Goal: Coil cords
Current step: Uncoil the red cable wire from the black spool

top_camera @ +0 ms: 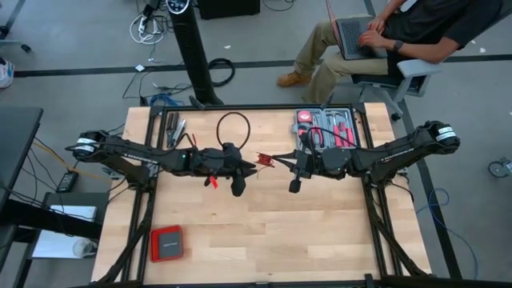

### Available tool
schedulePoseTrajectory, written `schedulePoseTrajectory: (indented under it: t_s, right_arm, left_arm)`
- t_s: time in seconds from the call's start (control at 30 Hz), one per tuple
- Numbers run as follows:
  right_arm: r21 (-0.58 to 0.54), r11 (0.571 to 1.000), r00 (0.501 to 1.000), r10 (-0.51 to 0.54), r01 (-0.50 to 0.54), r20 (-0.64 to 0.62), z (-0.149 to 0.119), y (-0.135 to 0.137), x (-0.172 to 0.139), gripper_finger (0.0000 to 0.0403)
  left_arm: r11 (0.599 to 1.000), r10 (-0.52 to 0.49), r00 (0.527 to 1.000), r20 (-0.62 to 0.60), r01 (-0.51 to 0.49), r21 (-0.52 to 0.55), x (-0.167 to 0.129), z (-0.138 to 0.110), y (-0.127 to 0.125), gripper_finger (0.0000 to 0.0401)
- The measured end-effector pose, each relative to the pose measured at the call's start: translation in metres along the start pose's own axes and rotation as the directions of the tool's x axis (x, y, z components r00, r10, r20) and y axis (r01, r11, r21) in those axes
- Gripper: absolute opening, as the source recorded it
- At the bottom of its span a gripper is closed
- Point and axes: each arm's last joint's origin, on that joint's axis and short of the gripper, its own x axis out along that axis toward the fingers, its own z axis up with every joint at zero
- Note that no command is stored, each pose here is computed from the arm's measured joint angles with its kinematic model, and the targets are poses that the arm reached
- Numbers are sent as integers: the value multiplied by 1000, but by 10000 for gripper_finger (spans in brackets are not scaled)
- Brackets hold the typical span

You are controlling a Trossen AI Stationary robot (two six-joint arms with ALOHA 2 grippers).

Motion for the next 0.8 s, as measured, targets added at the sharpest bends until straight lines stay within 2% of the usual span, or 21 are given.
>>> schedulePoseTrajectory:
  t_s: [0.3,0.5,0.8]
  right_arm:
    - [-2,999,999,41,-41,14,2,5,-2,0]
    - [-7,1000,999,27,-26,20,2,4,-2,0]
    - [-60,998,1000,-25,25,7,2,3,-2,0]
  left_arm:
    - [999,-12,999,30,13,-41,1,4,1,99]
    - [994,-31,997,73,39,-104,0,9,0,99]
    - [982,-85,995,49,92,-165,0,8,-2,99]
